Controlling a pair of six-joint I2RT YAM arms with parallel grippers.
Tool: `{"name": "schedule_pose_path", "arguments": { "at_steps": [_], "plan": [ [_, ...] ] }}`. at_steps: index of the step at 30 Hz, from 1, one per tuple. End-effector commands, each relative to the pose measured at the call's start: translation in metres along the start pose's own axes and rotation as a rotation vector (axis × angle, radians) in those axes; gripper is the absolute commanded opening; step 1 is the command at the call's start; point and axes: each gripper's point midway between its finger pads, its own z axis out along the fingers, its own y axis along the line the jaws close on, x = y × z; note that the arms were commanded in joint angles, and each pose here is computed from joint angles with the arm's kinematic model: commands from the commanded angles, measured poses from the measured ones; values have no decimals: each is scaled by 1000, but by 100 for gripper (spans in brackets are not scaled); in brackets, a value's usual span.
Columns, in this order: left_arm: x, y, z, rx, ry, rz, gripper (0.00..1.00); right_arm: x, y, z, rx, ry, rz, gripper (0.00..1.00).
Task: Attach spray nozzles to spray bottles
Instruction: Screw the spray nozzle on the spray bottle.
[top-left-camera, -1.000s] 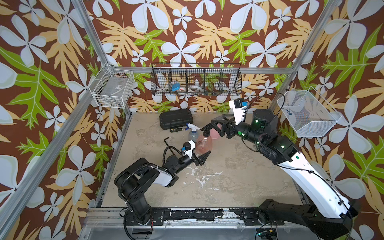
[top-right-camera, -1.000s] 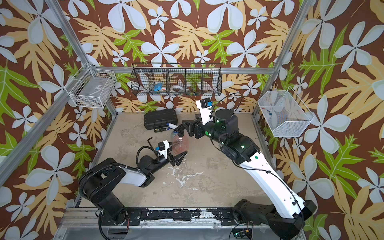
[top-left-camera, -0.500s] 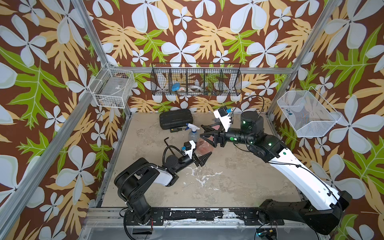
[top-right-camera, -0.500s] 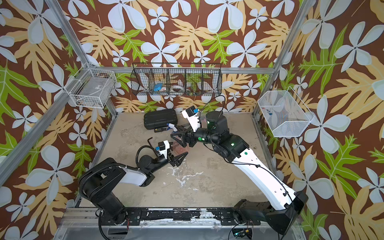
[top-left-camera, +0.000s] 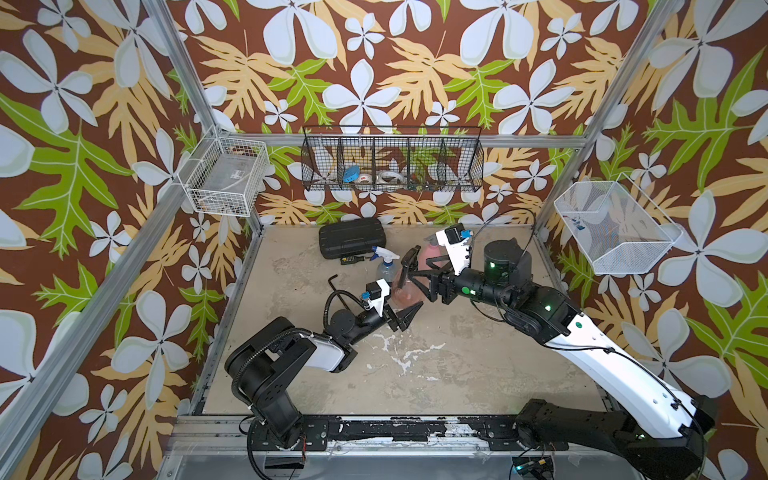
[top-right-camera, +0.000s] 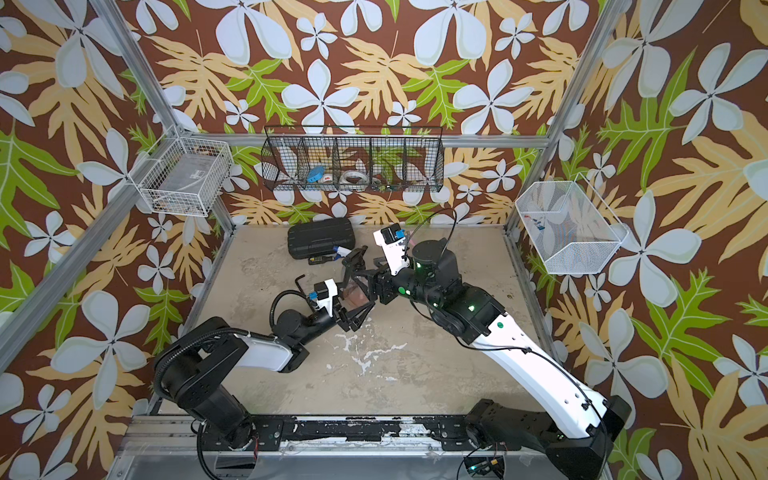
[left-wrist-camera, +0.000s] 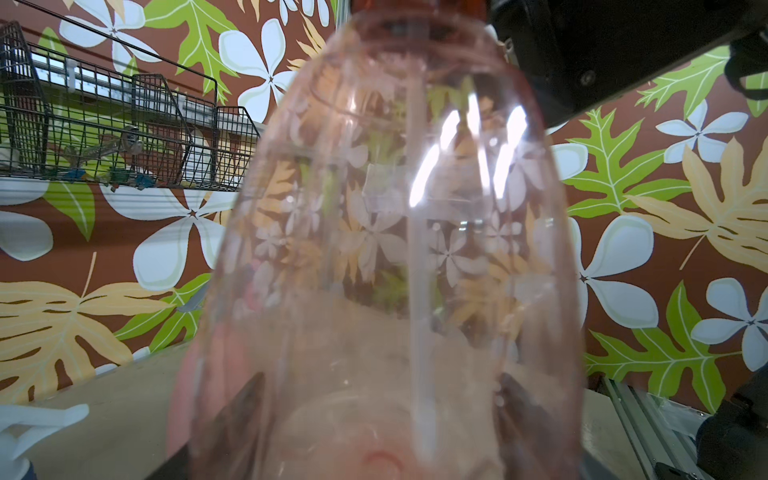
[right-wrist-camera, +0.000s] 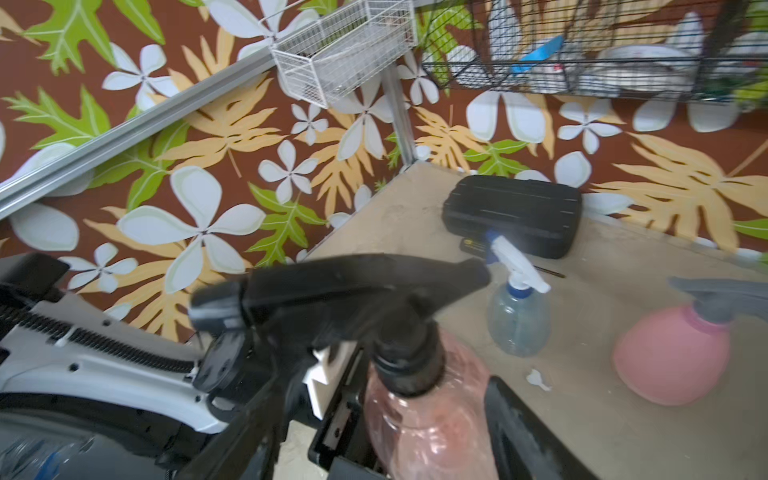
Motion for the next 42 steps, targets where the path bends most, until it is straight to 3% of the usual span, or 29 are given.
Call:
{"name": "schedule_pose_path", "arguments": {
  "at_steps": [1, 9, 17, 21, 24, 29, 33, 37, 42],
  "plan": [
    [-27, -3, 0, 10, -103, 47, 57, -7, 0, -6, 11, -34, 20, 74],
    [-25, -7, -2, 27, -95, 36, 57, -33, 13, -28, -21, -111, -89, 78],
    [-27, -23, -5, 114, -77, -5, 57, -33, 30, 6, -214, 43, -288, 84],
    [-26, -32, -4, 175, -31, -32, 58, -29, 31, 15, -272, 82, -294, 82],
    [-28, -36, -3, 210, -9, -42, 58, -24, 36, 20, -318, 101, -275, 71],
    [-34, -37, -3, 228, -7, -53, 58, -22, 43, 17, -361, 80, -247, 44],
    [-36, -36, -1, 229, -5, -52, 58, -21, 43, 14, -361, 73, -238, 33],
    [-37, -35, 1, 223, -8, -51, 58, -19, 44, 12, -358, 79, -235, 28],
    [-46, -30, 2, 188, -40, -38, 57, -12, 39, 14, -339, 96, -236, 10]
  ]
}}
